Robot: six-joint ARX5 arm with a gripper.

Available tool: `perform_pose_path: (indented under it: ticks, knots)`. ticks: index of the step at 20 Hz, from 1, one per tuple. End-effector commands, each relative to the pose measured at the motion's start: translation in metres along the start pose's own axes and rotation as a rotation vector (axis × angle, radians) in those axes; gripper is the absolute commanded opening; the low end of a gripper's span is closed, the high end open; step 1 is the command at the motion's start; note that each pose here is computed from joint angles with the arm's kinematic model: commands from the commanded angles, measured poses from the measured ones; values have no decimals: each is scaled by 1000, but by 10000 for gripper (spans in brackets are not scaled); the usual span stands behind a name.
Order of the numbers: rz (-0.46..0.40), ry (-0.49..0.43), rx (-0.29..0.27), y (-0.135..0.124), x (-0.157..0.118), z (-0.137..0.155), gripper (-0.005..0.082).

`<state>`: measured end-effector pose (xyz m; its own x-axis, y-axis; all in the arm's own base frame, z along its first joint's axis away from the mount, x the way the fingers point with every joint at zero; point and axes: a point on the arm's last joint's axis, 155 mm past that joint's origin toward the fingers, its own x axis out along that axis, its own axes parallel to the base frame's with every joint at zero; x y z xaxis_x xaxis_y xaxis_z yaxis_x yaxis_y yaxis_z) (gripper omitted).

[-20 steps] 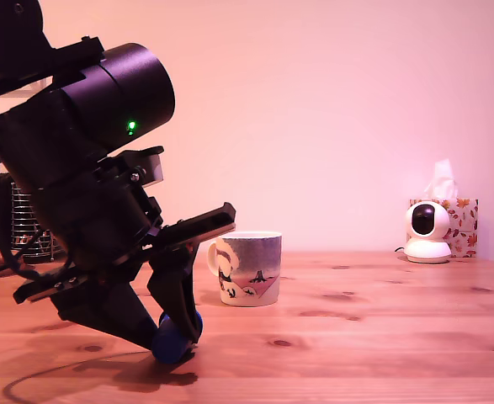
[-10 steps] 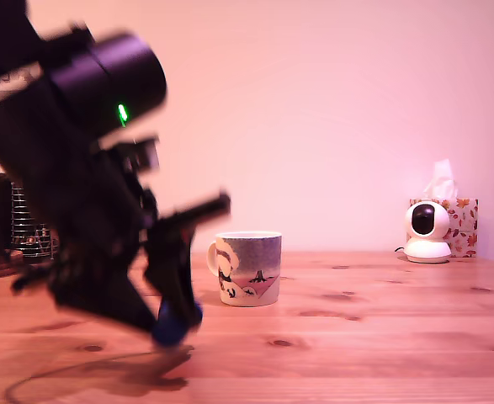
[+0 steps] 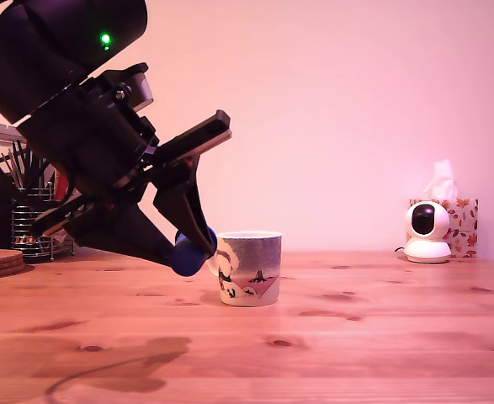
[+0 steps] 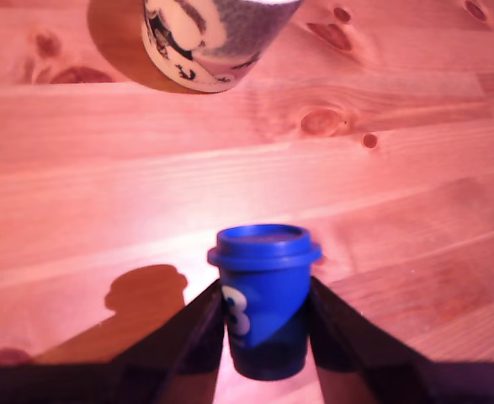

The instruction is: Pick up the coffee capsules on the table and drop them inside the coffee cup

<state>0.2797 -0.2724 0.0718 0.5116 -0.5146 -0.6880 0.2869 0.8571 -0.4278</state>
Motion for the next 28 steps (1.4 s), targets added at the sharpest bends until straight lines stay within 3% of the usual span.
perform_pose_path:
  ticks: [1, 10, 28]
  knots:
    - [-23, -29, 23, -7, -1, 8, 145]
    - [-87, -159, 100, -38, -13, 58, 145]
    - [-70, -273, 145, -29, -19, 121, 146]
